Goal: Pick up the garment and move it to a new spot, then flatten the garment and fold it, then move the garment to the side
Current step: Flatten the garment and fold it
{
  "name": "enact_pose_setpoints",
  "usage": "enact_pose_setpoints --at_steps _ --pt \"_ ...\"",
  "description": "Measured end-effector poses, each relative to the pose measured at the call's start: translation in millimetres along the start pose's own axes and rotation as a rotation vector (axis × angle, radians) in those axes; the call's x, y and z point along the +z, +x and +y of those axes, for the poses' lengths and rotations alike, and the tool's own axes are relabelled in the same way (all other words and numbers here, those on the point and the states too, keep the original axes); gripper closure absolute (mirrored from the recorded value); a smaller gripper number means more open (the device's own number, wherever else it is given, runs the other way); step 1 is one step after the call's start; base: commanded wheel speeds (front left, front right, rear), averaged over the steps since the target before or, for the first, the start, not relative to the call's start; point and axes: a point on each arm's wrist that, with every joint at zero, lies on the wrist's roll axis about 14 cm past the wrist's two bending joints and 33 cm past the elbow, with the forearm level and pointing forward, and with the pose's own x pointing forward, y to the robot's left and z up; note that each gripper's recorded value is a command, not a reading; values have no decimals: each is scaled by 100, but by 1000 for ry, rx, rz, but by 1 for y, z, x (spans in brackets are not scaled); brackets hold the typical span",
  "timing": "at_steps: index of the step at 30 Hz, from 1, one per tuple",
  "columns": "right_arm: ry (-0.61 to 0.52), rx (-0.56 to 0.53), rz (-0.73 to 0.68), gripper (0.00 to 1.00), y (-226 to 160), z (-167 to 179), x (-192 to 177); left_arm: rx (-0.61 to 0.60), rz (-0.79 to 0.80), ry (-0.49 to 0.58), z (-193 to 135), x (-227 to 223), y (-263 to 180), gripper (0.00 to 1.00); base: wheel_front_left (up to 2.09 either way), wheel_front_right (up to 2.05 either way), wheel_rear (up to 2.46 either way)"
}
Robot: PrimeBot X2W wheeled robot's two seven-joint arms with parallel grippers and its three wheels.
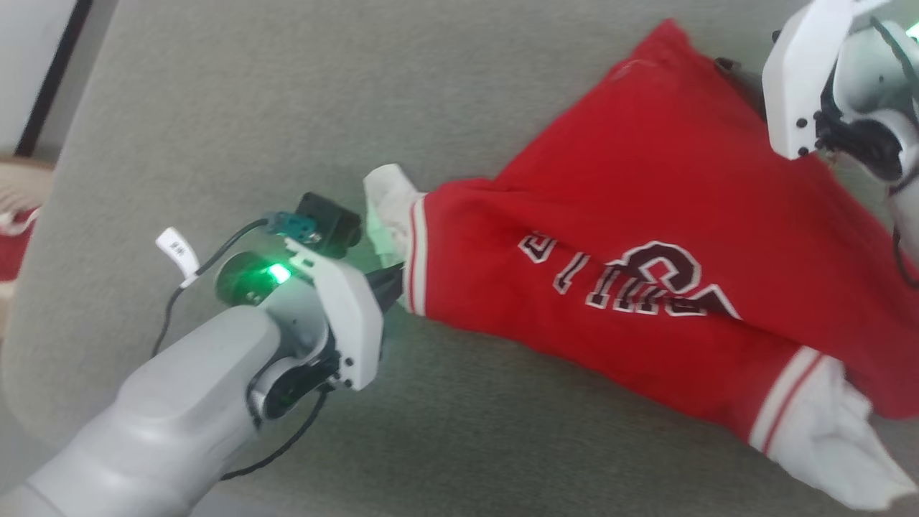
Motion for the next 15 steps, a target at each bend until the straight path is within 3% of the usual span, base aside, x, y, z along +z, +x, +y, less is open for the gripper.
enact_pose_setpoints --at_steps 8,15 --pt "-67 11 214 0 53 9 -31 20 3 -32 11 -7 3 100 0 0 0" --pt "-100 2 334 0 71 7 -51 32 7 -52 17 -13 5 100 0 0 0"
